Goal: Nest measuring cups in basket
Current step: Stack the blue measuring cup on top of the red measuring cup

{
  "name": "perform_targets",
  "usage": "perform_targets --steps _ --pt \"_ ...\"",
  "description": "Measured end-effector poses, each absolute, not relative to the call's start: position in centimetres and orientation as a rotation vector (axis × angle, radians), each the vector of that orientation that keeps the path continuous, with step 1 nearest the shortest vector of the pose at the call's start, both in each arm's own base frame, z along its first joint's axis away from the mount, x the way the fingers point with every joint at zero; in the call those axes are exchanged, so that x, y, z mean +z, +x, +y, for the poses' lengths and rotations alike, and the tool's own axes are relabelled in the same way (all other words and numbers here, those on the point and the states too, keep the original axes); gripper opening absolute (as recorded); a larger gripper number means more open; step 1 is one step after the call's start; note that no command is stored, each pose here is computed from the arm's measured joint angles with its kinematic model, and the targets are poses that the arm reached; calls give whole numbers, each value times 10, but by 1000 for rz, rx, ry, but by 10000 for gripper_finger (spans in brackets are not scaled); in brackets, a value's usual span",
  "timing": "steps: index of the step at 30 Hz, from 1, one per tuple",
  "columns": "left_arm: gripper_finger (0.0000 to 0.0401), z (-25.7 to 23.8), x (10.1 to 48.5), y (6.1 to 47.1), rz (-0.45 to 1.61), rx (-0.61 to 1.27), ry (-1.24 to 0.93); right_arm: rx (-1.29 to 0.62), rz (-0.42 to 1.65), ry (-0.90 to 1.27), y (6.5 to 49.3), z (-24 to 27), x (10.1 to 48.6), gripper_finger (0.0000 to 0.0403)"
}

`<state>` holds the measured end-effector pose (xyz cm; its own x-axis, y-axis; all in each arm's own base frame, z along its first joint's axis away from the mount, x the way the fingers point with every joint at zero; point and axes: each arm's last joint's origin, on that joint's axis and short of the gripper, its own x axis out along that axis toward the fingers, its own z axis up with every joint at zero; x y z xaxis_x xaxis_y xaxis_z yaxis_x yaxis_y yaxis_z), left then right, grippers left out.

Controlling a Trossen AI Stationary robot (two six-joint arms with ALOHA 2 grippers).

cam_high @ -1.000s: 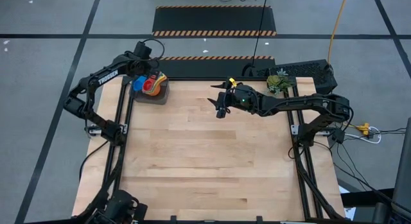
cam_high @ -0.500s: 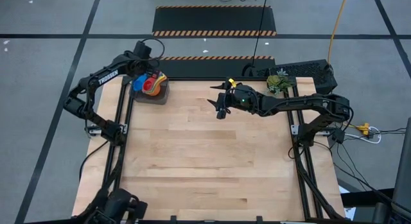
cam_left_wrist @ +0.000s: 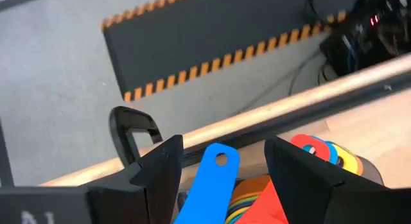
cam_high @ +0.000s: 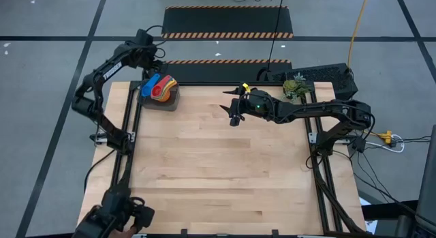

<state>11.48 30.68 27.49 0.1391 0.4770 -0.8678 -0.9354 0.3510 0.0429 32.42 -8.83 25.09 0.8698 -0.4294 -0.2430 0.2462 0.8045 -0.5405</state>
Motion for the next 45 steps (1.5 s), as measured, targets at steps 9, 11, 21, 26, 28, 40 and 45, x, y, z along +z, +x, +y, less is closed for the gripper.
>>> perform_targets --steps 9,11,21,26,28,40,45 --pt "248 326 262 124 1142 891 -665 -367 377 -527 324 -88 250 265" --pt "252 327 261 124 1157 861 -636 -362 389 -533 324 -88 249 265" --pt "236 333 260 110 1112 916 -712 -355 410 -541 323 -88 247 265" --pt "223 332 255 106 1118 931 -746 -353 417 -541 323 -88 247 265" --pt "220 331 252 106 1124 928 -750 -350 425 -541 323 -88 246 265" --pt "237 330 248 110 1172 999 -699 -347 432 -544 323 -88 245 265" --pt "260 327 247 119 1204 1004 -662 -347 432 -544 323 -88 245 265"
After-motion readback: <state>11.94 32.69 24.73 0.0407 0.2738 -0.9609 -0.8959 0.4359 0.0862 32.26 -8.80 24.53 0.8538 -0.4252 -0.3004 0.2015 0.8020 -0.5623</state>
